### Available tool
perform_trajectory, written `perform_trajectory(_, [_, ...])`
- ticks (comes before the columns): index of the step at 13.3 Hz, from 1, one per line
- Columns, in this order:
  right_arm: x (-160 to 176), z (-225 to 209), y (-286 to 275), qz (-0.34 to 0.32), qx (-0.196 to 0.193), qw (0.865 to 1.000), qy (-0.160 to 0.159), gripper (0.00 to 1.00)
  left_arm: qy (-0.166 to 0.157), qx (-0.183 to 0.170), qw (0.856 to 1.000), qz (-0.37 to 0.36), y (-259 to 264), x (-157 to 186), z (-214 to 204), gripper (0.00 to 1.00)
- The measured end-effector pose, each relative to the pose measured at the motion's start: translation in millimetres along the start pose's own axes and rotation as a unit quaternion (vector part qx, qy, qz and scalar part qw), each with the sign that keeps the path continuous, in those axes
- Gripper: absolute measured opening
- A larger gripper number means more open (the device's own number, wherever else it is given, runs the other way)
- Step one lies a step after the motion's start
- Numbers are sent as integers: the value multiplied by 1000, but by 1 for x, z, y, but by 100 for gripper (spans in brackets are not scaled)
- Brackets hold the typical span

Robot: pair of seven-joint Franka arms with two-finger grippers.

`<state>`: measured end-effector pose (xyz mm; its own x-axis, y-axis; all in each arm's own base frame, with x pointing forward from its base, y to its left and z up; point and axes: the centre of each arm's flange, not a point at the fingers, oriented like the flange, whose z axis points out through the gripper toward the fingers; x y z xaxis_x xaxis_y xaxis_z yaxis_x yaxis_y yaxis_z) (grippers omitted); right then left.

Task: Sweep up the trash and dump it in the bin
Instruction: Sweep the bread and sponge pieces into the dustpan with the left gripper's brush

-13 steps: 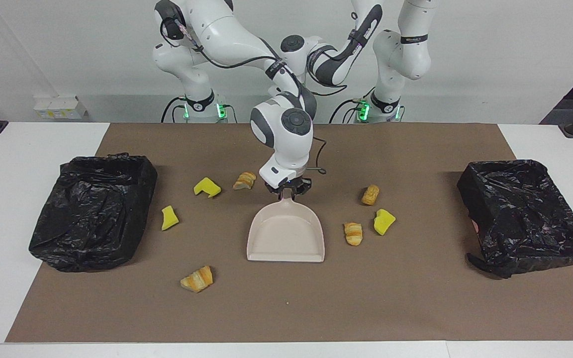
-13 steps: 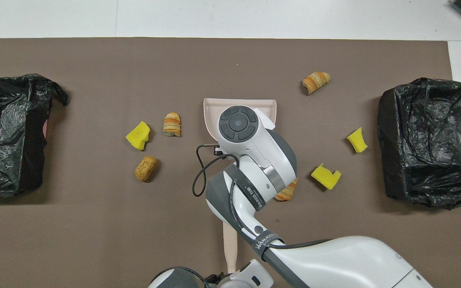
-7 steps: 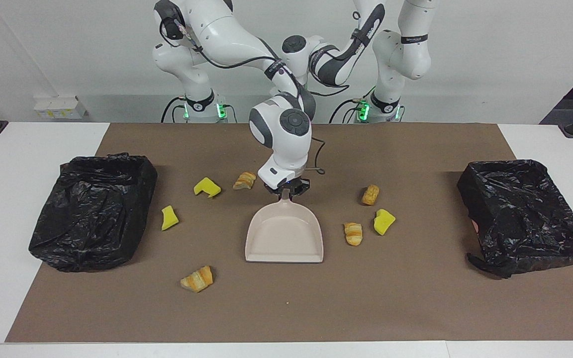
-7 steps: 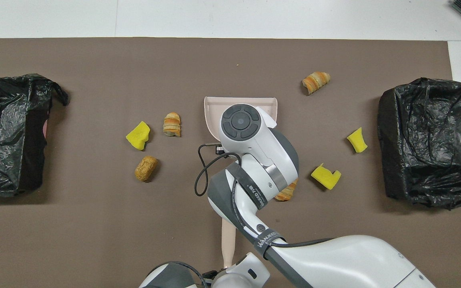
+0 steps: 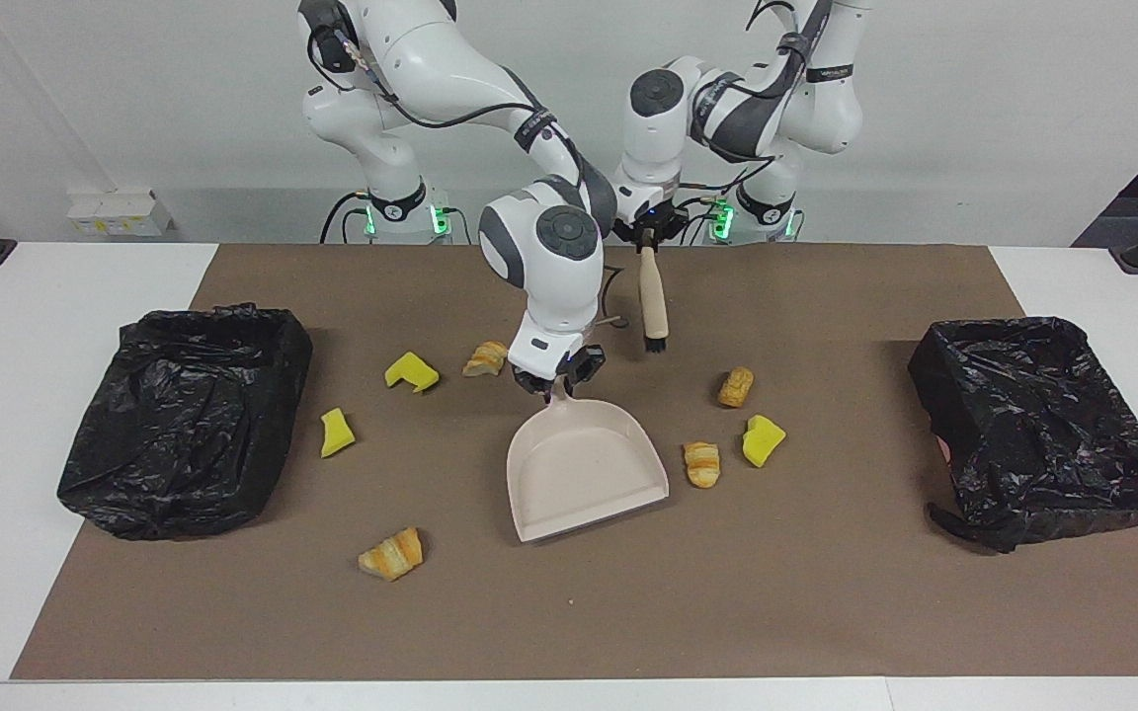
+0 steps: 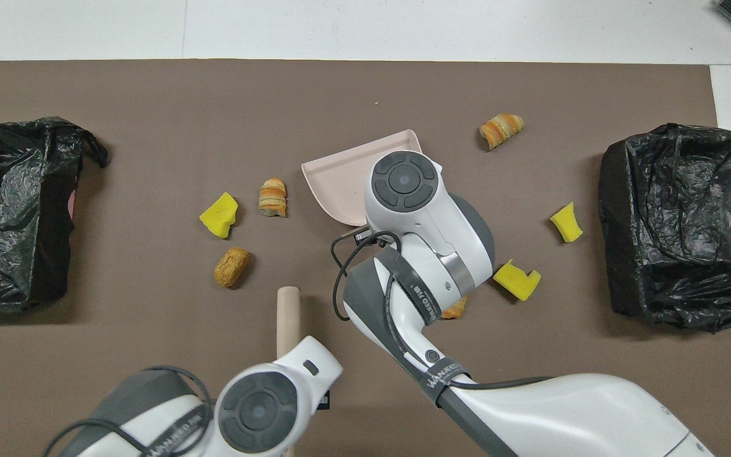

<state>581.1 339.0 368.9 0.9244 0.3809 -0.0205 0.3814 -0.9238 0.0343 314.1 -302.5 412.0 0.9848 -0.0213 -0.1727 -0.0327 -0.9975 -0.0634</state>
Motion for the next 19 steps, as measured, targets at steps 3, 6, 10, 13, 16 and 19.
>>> perform_trajectory(3, [3, -2, 15, -82, 0, 997, 2, 32, 7, -27, 998, -58, -72, 56, -25, 26])
perform_trajectory(6, [3, -2, 15, -180, -2, 984, 2, 32, 2, -36, 994, -105, -142, 99, -23, 26])
perform_trajectory(10, [5, -2, 29, -323, -23, 946, -2, 32, -1, -45, 991, -127, -196, 137, 2, 26])
perform_trajectory(13, [6, -1, 43, -408, -47, 912, -12, 32, -5, -47, 992, -119, -184, 149, 19, 26])
perform_trajectory(16, [6, 1, 42, -460, -67, 885, -23, 32, -18, -59, 991, -117, -143, 139, 24, 26])
perform_trajectory(19, [6, 3, 43, -498, -79, 863, -32, 32, -13, -74, 990, -118, -115, 136, 26, 26])
